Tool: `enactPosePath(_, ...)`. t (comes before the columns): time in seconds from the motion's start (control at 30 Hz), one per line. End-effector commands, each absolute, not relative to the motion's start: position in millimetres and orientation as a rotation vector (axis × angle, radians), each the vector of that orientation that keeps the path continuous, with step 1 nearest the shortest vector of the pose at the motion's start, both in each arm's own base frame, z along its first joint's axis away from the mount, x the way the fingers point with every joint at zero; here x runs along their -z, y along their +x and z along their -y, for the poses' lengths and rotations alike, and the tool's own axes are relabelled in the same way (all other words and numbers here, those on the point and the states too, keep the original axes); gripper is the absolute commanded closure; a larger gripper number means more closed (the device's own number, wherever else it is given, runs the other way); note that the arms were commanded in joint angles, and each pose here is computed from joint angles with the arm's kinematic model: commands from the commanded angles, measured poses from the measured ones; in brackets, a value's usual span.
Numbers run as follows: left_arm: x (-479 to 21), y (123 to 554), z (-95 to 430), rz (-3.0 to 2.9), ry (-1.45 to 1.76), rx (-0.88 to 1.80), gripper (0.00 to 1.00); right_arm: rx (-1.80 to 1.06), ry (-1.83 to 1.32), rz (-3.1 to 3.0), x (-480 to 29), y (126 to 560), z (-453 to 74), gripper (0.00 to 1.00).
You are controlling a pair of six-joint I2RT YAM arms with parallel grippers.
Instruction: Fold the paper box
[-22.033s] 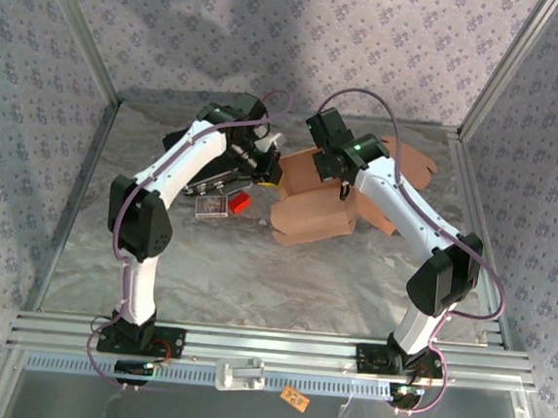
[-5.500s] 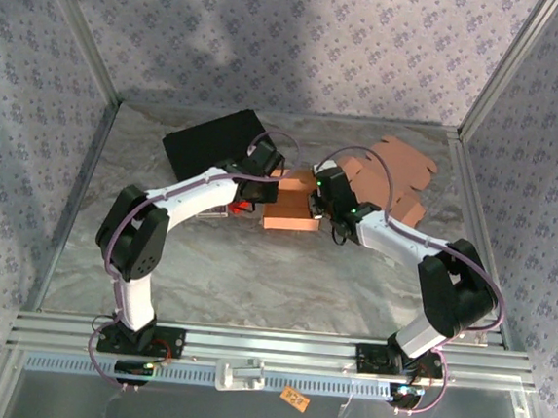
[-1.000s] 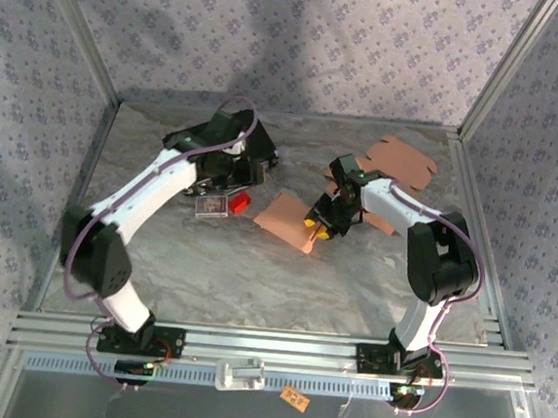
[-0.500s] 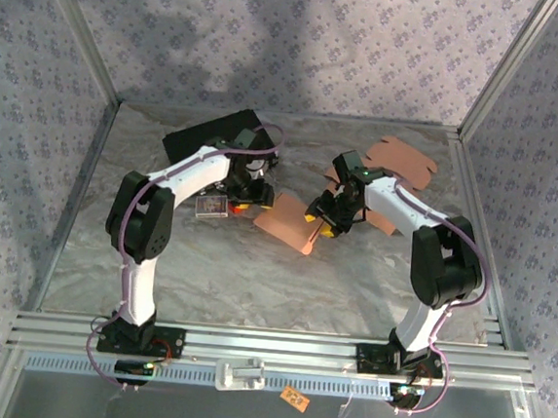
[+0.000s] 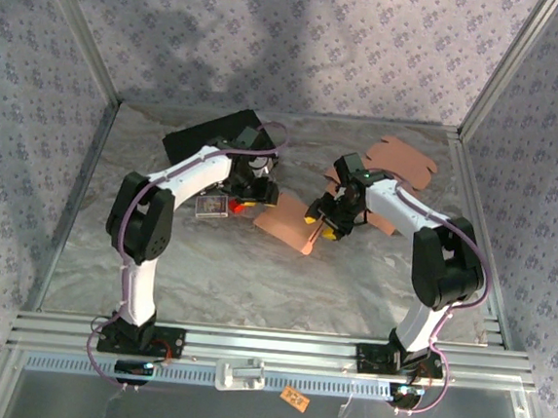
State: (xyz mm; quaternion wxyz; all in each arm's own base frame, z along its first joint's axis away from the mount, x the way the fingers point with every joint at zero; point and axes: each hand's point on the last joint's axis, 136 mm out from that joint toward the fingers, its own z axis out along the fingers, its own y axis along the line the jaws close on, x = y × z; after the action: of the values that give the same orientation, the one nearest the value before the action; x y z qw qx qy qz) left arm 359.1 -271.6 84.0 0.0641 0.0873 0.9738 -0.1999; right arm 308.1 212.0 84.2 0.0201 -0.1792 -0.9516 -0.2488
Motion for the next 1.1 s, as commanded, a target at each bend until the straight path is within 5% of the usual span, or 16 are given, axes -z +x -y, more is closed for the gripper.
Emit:
enactPosePath(0.0, -70, 358, 284, -2.943, 0.364, 0.625, 0.45, 0.856, -0.488, 2.996, -97, 311, -213, 0.39)
enactPosePath(0.5, -50, 336, 283, -2.98, 0.323, 0.611, 0.51, 0.781, -0.488, 2.956, -61, 304, -193, 0.39)
enactPosePath(0.77, -60, 325, 281, -2.971, 0.243, 0.653, 0.51, 0.697, -0.466, 2.942, -46, 300, -184, 0.48)
enactPosePath(1.07, -67, 271, 296, -2.968, 0.009, 0.873, 0.61, 0.67, -0.38, 3.021, -59, 312, -166, 0.46)
